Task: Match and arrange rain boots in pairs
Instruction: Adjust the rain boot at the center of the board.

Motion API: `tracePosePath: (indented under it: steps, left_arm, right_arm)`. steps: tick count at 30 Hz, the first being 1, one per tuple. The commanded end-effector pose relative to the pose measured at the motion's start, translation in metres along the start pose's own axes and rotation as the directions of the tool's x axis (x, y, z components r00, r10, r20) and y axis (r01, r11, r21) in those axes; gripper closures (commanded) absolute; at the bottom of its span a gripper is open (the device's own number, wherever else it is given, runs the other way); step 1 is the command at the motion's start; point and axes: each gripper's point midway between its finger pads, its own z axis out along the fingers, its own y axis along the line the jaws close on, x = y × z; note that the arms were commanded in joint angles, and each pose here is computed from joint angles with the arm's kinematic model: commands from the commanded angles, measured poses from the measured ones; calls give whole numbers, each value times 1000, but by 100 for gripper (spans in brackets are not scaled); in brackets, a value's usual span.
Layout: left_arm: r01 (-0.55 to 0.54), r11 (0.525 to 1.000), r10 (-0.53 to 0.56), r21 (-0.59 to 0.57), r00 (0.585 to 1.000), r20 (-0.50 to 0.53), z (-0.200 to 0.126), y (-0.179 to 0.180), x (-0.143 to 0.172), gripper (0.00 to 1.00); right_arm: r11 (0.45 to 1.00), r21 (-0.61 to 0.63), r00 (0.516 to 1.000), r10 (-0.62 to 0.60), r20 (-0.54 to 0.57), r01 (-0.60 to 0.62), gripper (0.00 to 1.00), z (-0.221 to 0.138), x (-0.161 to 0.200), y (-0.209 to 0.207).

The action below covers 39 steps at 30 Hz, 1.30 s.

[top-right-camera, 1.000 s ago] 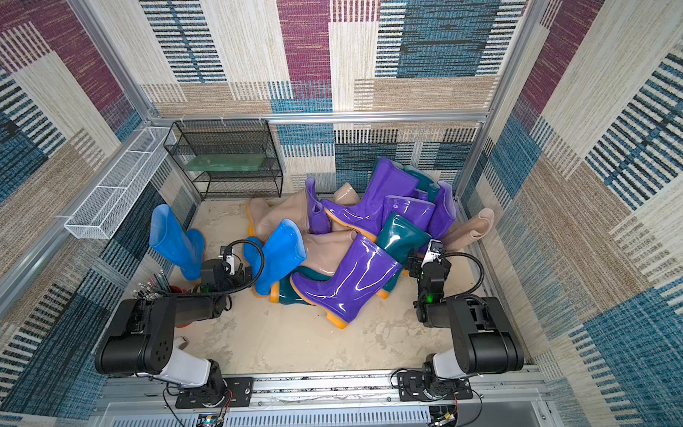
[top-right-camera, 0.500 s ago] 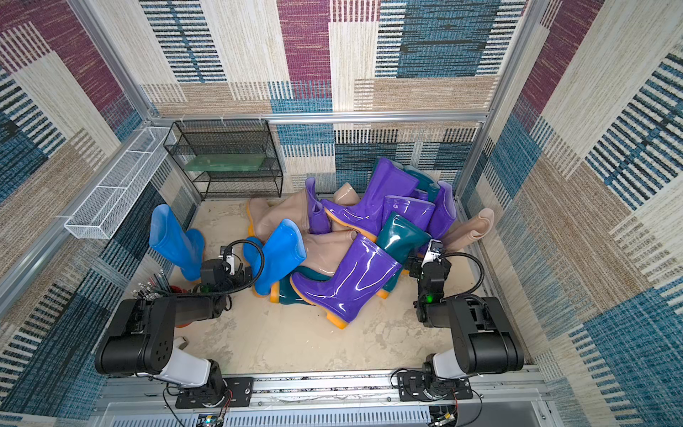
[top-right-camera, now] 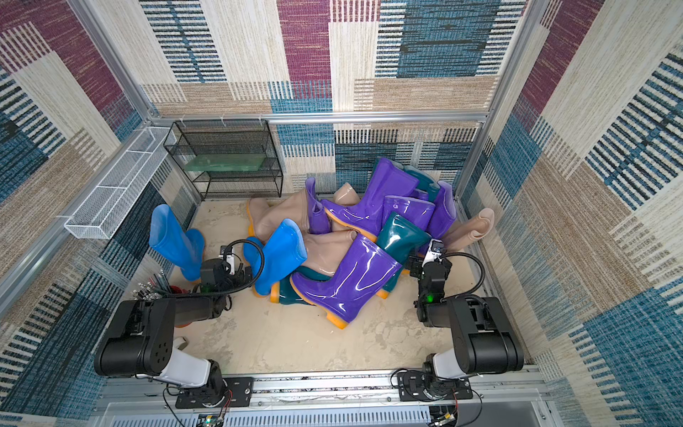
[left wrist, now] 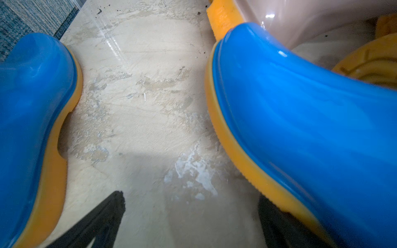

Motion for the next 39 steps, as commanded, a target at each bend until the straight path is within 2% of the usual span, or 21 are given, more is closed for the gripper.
tracePosePath:
  steps: [1, 8, 13, 17, 20, 24, 27, 29, 30, 32, 34, 35, 37, 39]
  left_arm:
    - [42, 998, -49, 41, 978, 202, -17, -5, -64, 0]
    - [66, 998, -65, 3, 973, 222, -54, 6, -92, 0]
    - [72, 997, -69, -2, 961, 269, -82, 10, -117, 0]
    - [89, 996, -88, 9, 956, 278, -107, 12, -139, 0]
    - [90, 994, -103, 59, 953, 286, -129, 7, -161, 0]
    - [91, 986, -129, 139, 946, 297, -156, -3, -185, 0]
    - [196, 968, -236, 159, 924, 301, -178, 2, -197, 0]
    - [278, 940, -329, 200, 893, 307, -195, 2, -205, 0]
    - [271, 930, -341, 247, 887, 312, -205, -4, -210, 0]
    - [248, 919, -346, 307, 882, 320, -221, -13, -215, 0]
    - [237, 917, -344, 321, 878, 333, -233, -15, -214, 0]
    - [257, 906, -371, 336, 863, 342, -236, -15, -214, 0]
    - [292, 877, -423, 382, 846, 325, -241, -18, -217, 0]
    - [295, 870, -422, 395, 859, 289, -242, -22, -219, 0]
  right_arm:
    - [1000, -8, 995, 22, 94, -21, 5, 0, -29, 6]
    - [1000, -18, 995, 0, 95, 2, 5, 0, -34, 11]
    - [997, -19, 997, -68, 30, 68, 5, 8, -57, 32]
    - [995, -65, 997, -74, 17, 75, 5, -6, -69, 55]
    - [993, -74, 995, -94, 22, 96, 5, -23, -77, 67]
    - [999, -49, 998, -23, -51, 21, 5, -39, -92, 72]
    - [996, -38, 986, 78, -146, -84, 5, -43, -101, 75]
    - [985, -134, 976, 78, -203, -107, 5, -48, -107, 90]
    - [971, -193, 969, 94, -227, -139, 5, -50, -110, 97]
    - [926, -286, 949, 171, -265, -247, 5, -56, -116, 105]
    - [873, -311, 913, 291, -285, -376, 5, -59, -117, 97]
    - [843, -339, 898, 327, -294, -418, 5, -62, -119, 96]
    - [812, -424, 911, 305, -279, -402, 5, -72, -127, 103]
    - [815, -443, 925, 285, -252, -372, 0, -78, -136, 107]
